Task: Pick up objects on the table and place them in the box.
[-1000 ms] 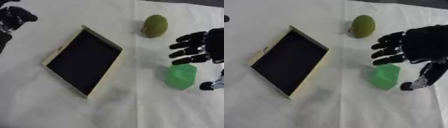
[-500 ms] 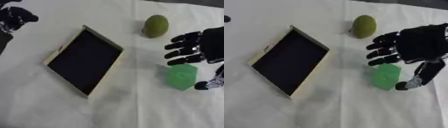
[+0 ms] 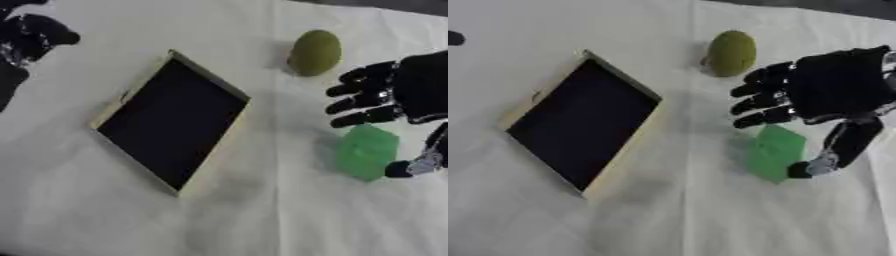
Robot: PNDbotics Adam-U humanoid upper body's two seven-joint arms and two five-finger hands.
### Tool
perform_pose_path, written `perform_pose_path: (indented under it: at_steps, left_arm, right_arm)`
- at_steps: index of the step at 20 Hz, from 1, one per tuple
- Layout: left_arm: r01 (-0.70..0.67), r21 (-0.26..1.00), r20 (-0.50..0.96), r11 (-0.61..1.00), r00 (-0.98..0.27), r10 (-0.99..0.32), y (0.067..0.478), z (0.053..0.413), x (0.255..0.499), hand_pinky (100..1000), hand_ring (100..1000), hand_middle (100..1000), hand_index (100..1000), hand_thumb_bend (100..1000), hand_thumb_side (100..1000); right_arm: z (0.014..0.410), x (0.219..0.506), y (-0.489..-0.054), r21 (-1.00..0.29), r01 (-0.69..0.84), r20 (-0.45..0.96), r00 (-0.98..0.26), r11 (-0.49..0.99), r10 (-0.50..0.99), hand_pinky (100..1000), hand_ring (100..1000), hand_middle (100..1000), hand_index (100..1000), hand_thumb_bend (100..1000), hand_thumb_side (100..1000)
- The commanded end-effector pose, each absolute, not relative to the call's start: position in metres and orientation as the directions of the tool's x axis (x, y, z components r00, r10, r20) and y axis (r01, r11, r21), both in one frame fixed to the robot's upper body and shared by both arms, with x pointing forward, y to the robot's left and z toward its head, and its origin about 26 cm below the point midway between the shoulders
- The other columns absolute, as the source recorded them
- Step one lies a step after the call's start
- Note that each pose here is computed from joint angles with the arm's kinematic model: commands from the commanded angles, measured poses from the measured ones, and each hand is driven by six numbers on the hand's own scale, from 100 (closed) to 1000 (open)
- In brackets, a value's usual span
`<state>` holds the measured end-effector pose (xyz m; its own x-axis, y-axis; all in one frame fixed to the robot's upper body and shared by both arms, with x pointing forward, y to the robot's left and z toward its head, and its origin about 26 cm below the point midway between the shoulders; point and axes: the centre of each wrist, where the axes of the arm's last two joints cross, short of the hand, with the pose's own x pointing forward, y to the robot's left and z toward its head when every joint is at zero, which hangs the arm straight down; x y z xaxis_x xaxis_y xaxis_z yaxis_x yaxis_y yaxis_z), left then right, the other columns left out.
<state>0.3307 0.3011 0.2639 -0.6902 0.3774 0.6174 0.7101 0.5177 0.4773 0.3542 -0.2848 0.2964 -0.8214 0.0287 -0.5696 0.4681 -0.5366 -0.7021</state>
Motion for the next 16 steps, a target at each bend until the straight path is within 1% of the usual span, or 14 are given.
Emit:
perform_pose_path:
  at_steps: [1,6,10,11,16]
  left_arm:
    - [0.693,0.512,0.609,0.509,-0.71,0.355,0.303,0.273,0.327,896,814,851,850,100,672]
    - [0.691,0.515,0.608,0.508,-0.712,0.351,0.304,0.273,0.327,896,814,851,850,100,672]
    - [0.691,0.516,0.61,0.506,-0.711,0.348,0.305,0.273,0.327,897,814,852,850,100,672]
    - [0.691,0.516,0.611,0.506,-0.711,0.348,0.305,0.273,0.327,897,814,852,850,100,672]
    - [0.69,0.516,0.612,0.506,-0.711,0.346,0.305,0.273,0.327,897,815,853,850,100,672]
  right_arm:
    - [0.305,0.354,-0.289,-0.667,0.482,-0.595,-0.804,-0.569,0.016,953,996,904,965,407,722]
    - [0.303,0.353,-0.293,-0.665,0.48,-0.596,-0.803,-0.573,0.018,956,1000,904,967,407,722]
    - [0.306,0.345,-0.298,-0.653,0.488,-0.604,-0.797,-0.579,0.01,960,1000,920,976,472,747]
    - [0.307,0.343,-0.299,-0.649,0.49,-0.606,-0.795,-0.582,0.007,960,1000,921,978,451,741]
    - [0.31,0.337,-0.304,-0.654,0.494,-0.61,-0.793,-0.573,0.013,961,1000,913,980,453,738]
